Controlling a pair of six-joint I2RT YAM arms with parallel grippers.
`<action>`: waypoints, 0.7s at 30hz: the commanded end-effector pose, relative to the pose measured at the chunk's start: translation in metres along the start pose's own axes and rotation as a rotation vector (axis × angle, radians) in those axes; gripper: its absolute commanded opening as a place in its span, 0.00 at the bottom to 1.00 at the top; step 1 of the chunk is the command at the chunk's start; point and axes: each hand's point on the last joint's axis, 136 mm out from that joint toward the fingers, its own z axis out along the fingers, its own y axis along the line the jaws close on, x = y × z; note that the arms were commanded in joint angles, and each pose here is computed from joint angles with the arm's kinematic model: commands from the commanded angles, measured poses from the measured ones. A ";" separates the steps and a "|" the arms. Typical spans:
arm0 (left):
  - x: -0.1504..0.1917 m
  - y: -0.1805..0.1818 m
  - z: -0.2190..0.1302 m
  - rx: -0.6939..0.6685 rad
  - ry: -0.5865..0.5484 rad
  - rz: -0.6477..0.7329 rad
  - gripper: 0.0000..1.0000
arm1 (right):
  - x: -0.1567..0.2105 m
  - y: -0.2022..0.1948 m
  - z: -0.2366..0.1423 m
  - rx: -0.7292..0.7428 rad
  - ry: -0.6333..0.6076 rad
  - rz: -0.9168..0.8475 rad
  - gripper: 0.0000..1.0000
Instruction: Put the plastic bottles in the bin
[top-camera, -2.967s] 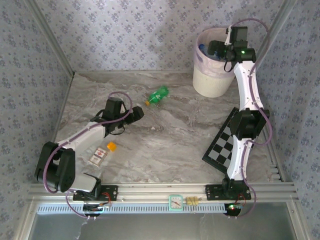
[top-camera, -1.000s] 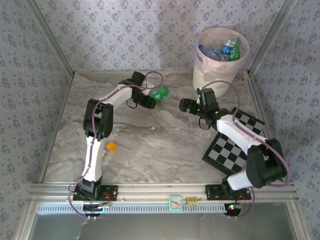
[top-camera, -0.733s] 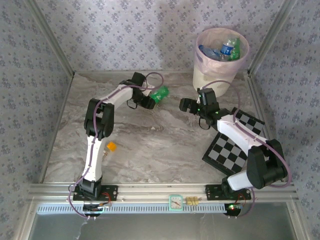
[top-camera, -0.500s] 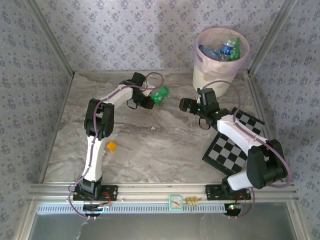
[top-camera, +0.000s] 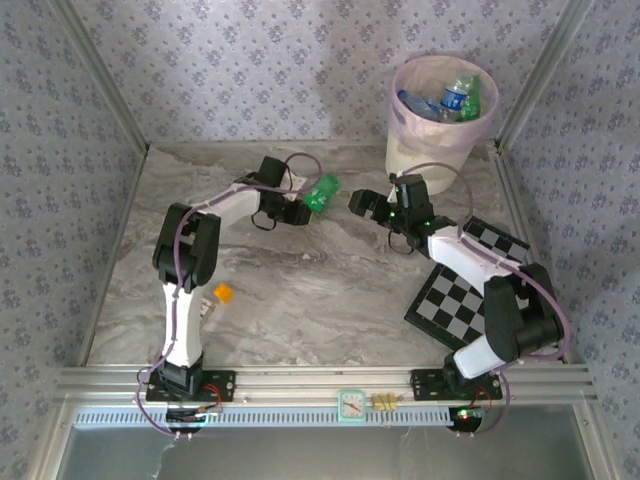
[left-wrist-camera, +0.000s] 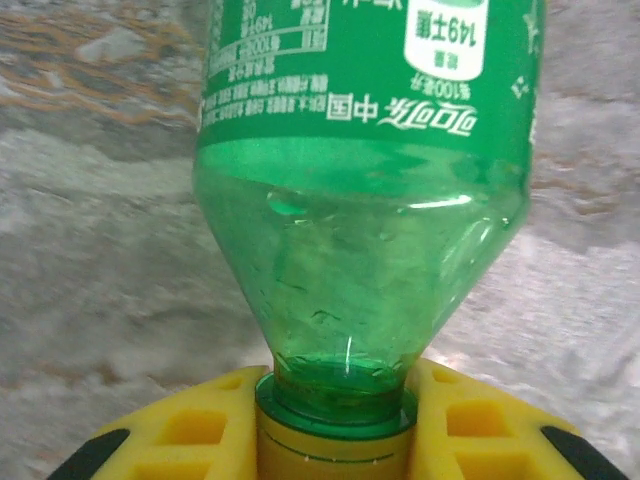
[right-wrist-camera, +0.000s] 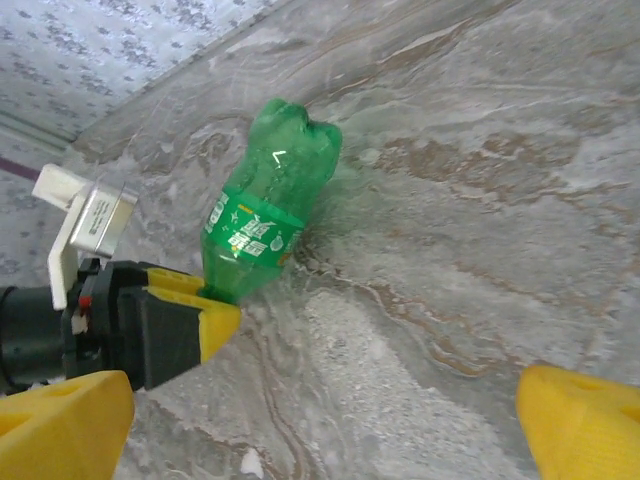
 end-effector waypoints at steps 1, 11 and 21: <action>-0.031 -0.047 -0.027 0.101 -0.167 0.000 0.25 | -0.007 0.030 0.010 -0.145 0.003 0.058 1.00; -0.019 -0.091 -0.048 0.178 -0.320 -0.076 0.23 | -0.005 0.049 0.039 -0.277 0.023 0.153 1.00; -0.007 -0.114 -0.054 0.234 -0.326 -0.065 0.23 | 0.002 0.059 0.051 -0.322 0.037 0.157 0.84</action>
